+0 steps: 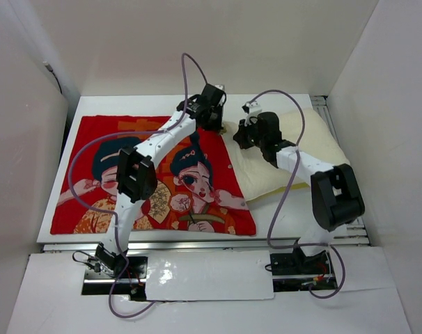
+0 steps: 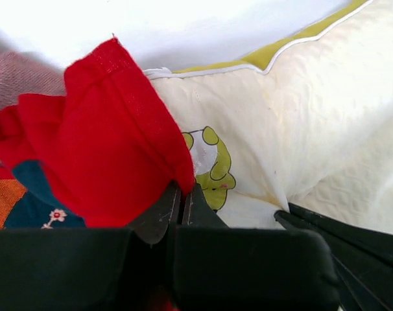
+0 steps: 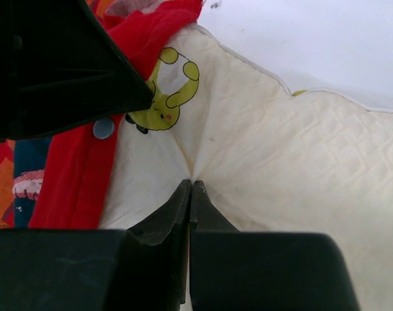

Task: Put the pillow into the pillowcase

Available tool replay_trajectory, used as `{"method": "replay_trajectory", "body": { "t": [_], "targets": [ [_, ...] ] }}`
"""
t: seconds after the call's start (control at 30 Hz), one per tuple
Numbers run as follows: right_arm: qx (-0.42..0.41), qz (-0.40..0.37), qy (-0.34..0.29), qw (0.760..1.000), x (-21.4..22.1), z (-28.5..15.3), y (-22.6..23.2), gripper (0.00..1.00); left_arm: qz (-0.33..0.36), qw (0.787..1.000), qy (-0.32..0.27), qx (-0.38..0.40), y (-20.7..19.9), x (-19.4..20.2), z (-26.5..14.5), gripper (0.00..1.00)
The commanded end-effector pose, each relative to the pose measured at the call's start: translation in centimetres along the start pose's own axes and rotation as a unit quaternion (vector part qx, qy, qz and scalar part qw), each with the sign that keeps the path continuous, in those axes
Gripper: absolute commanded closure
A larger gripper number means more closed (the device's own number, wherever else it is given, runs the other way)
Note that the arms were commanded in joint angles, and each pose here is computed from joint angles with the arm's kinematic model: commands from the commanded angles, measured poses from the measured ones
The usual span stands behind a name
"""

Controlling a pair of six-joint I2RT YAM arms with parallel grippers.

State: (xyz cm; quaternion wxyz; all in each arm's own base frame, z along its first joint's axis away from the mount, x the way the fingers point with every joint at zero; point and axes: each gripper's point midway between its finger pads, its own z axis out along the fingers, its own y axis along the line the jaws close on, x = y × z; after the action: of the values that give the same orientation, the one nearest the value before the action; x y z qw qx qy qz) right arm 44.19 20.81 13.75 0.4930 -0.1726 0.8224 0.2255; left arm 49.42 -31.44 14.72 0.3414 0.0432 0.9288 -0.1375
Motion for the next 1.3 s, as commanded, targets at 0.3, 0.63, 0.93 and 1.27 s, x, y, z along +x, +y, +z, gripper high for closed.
{"method": "replay_trajectory", "body": {
  "t": [0.3, 0.63, 0.93, 1.27],
  "targets": [
    [0.048, 0.022, -0.013, 0.999, -0.7, -3.4, 2.2, 1.00, 0.008, 0.990, -0.134, 0.036, -2.5, -8.3, -10.1, 0.98],
    [0.008, 0.035, -0.020, 0.999, -1.0, -2.5, 4.4, 1.00, 0.018, 0.994, -0.108, 0.006, -1.3, -6.1, -9.9, 1.00],
    [-0.020, -0.006, -0.108, 0.994, -6.6, -8.8, 8.3, 1.00, 0.023, 0.990, -0.136, 0.027, -3.7, -8.5, -8.9, 1.00],
    [-0.070, 0.018, -0.138, 0.988, -5.5, -3.7, 12.4, 1.00, 0.073, 0.976, -0.154, 0.138, -13.2, -6.6, -11.6, 1.00]
  ]
}}
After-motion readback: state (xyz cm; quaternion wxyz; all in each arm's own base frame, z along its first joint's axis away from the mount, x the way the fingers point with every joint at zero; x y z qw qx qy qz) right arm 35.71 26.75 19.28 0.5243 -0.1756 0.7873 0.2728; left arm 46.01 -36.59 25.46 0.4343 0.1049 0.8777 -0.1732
